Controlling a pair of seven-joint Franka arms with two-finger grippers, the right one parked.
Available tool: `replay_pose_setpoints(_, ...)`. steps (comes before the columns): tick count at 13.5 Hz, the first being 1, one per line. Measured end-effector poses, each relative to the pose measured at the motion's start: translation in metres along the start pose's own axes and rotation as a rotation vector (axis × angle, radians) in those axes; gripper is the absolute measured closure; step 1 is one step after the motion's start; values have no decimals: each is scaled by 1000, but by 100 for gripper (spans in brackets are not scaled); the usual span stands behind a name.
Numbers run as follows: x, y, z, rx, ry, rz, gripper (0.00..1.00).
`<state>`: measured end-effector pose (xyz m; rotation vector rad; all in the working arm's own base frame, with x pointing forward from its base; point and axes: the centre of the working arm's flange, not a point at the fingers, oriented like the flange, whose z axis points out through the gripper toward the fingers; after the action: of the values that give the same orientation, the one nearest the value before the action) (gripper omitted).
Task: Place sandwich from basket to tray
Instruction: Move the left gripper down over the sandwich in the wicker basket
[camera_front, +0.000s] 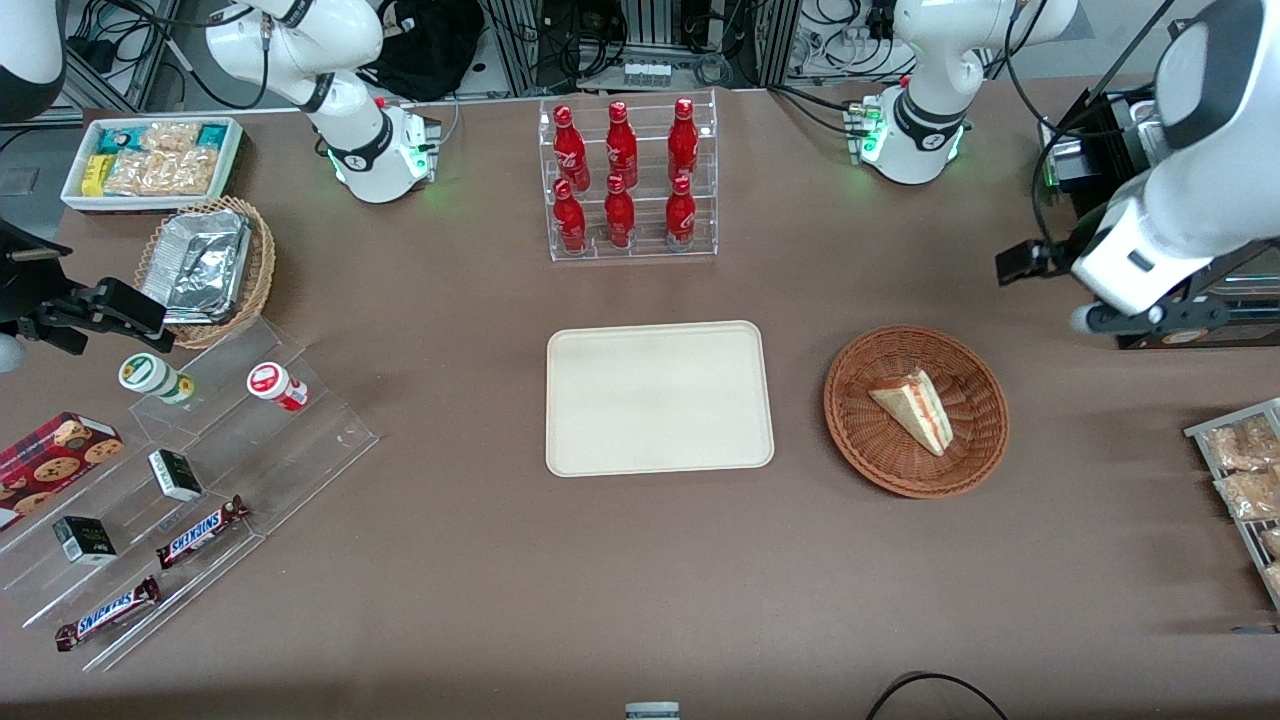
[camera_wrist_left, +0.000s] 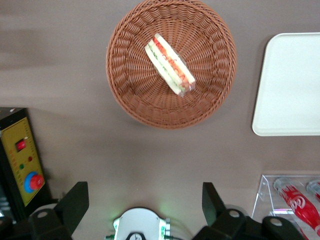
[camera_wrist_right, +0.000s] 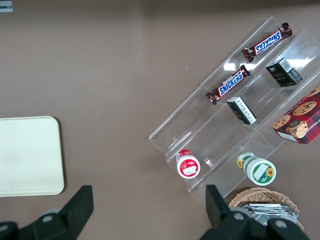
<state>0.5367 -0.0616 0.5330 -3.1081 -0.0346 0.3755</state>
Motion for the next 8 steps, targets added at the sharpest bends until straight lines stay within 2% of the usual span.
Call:
replay_pose_setpoints(4, 28, 2, 63, -6, 36, -2, 0)
replay_pose_setpoints(8, 35, 3, 117, -11, 72, -1, 0)
